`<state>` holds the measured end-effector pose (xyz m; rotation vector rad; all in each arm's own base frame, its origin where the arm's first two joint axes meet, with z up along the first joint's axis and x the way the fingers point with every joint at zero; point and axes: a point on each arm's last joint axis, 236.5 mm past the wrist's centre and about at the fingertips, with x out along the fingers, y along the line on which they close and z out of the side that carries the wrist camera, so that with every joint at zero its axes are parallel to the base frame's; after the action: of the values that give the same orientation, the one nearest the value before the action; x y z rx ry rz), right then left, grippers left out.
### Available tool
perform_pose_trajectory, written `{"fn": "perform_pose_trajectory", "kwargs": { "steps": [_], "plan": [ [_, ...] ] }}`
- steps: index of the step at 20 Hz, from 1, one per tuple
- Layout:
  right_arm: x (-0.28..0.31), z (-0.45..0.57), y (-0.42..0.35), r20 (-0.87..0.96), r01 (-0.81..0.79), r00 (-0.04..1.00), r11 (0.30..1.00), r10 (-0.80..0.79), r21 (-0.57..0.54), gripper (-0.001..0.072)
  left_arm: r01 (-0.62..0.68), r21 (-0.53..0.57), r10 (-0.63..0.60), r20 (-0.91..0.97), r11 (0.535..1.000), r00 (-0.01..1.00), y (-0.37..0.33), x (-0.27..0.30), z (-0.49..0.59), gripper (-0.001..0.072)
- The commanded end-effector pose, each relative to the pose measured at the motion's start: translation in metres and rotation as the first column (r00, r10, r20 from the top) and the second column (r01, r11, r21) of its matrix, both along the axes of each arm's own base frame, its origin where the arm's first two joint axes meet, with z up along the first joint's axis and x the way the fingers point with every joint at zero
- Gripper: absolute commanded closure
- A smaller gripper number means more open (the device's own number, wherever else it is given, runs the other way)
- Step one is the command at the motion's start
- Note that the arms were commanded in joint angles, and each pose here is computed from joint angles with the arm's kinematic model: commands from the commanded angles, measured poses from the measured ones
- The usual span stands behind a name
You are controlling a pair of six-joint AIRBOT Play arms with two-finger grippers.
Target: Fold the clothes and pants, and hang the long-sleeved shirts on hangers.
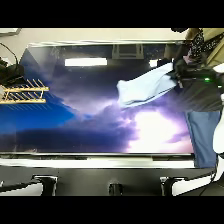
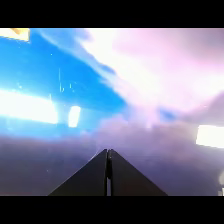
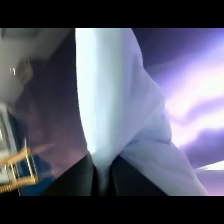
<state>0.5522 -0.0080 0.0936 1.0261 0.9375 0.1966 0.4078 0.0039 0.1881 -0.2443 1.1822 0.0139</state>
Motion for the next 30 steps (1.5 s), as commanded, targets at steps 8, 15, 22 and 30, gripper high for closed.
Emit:
{"fn": "perform_pose_trajectory", "kwargs": {
  "steps": [8, 15, 22, 30],
  "plan": [
    [-0.034, 0.052, -0.226, 0.036, 0.582, 0.812, 0.806, -0.582, -0.108, 0.0681, -0.002, 0.000, 0.002, -0.001, 1.000, 1.000, 0.000, 0.000, 0.000, 0.0685],
    [-0.103, 0.061, -0.260, -0.111, 0.696, 0.690, 0.697, -0.716, -0.174, 0.0681, -0.001, 0.000, 0.001, 0.000, 1.000, 1.000, 0.000, 0.000, 0.000, 0.0685],
    [-0.188, 0.044, -0.263, -0.295, 0.657, 0.551, 0.624, -0.781, -0.424, 0.0680, 0.000, -0.001, 0.000, -0.010, 1.000, 1.000, 0.000, -0.002, -0.001, 0.0685],
    [-0.259, 0.033, -0.259, -0.440, 0.486, 0.462, 0.634, -0.770, -0.601, 0.0680, -0.001, -0.001, 0.001, -0.008, 1.000, 1.000, 0.000, -0.003, 0.000, 0.0685]
  ]
}}
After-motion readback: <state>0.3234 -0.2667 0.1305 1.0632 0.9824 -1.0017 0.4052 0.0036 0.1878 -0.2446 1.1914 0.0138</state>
